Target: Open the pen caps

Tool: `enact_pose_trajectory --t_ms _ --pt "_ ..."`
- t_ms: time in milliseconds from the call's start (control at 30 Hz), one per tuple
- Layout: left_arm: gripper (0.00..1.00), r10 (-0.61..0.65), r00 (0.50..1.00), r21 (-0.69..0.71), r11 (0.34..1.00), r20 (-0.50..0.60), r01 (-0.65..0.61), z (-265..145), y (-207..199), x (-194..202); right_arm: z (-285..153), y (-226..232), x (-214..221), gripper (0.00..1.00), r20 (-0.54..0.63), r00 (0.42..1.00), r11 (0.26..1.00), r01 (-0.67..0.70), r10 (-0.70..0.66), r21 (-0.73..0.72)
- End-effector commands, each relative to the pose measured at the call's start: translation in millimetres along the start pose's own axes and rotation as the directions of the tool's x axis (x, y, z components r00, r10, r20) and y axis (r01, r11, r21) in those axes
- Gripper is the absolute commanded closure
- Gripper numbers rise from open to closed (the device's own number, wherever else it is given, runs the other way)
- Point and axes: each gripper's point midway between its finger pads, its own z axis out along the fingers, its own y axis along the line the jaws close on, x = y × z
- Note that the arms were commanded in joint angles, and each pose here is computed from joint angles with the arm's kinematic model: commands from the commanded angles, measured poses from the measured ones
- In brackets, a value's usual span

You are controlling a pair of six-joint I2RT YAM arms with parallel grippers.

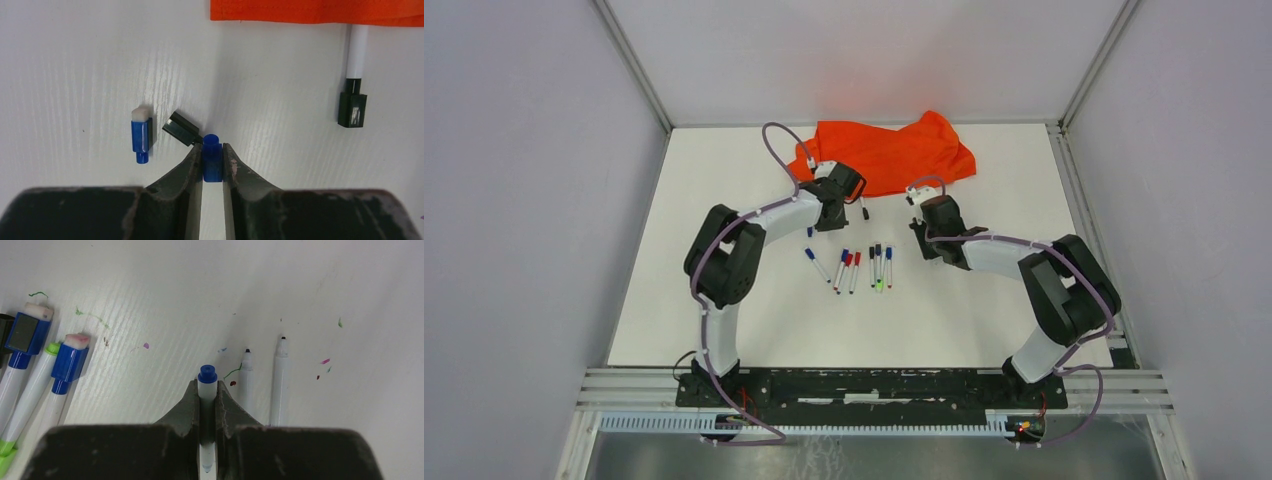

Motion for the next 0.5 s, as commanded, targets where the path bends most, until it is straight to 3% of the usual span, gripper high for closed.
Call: enact_pose_trajectory --t_ms 0,233,467 --pt "0.73 0.026 1.000 0.012 1.000 0.009 -0.026 3 -6 -13 4 -6 7 0.90 -0.021 0.999 0.999 0.034 -0.033 0.034" --pt "0.61 0.015 1.000 0.007 1.000 -0.010 -0.015 5 -4 -7 6 -4 13 0.77 -0.032 0.999 0.999 0.034 -0.033 0.029" --pt "0.58 -0.008 1.000 0.017 1.000 0.003 0.008 -5 -2 -12 -2 -5 9 0.71 -0.002 0.999 0.999 0.040 -0.039 0.031"
